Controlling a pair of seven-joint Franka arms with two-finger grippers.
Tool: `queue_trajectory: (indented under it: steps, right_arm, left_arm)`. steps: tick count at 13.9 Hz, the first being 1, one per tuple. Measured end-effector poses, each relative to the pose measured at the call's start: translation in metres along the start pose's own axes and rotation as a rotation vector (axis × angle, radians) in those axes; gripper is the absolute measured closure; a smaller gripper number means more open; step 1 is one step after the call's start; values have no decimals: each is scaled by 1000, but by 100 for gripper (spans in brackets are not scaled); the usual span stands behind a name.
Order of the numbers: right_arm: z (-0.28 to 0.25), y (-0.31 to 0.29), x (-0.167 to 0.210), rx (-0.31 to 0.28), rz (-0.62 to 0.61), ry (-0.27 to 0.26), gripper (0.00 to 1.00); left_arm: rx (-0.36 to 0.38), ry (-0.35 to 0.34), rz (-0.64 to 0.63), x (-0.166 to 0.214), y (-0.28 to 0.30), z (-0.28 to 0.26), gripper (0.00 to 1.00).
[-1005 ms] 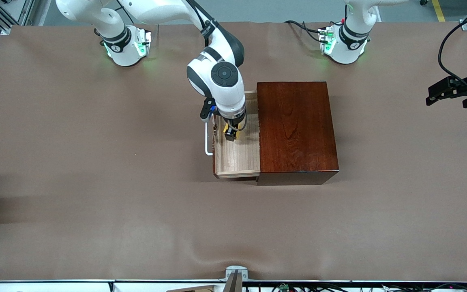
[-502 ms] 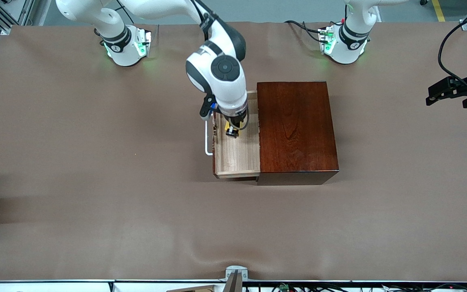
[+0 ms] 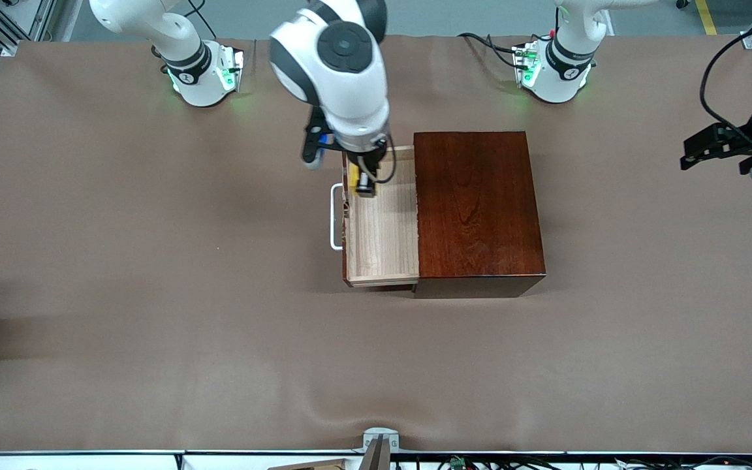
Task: Open drawer, take yellow block, close drawer
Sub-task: 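Lift the yellow block out of the drawer with the right gripper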
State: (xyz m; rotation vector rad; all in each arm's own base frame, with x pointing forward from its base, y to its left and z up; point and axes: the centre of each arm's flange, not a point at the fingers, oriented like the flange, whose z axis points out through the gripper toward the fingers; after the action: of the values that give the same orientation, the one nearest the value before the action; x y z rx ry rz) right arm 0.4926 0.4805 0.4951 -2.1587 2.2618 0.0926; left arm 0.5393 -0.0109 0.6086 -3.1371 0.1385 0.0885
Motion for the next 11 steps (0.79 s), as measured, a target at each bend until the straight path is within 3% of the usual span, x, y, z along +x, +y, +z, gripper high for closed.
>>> queue_trajectory:
  steps: [4, 11]
  right_arm:
    - [-57, -47, 106, -49, -315, 26, 44]
    - [-117, -108, 343, -67, -859, -19, 44]
  left_arm:
    - [7, 1, -71, 7, 68, 1, 0]
    - [-16, -27, -209, 33, 181, 23, 0]
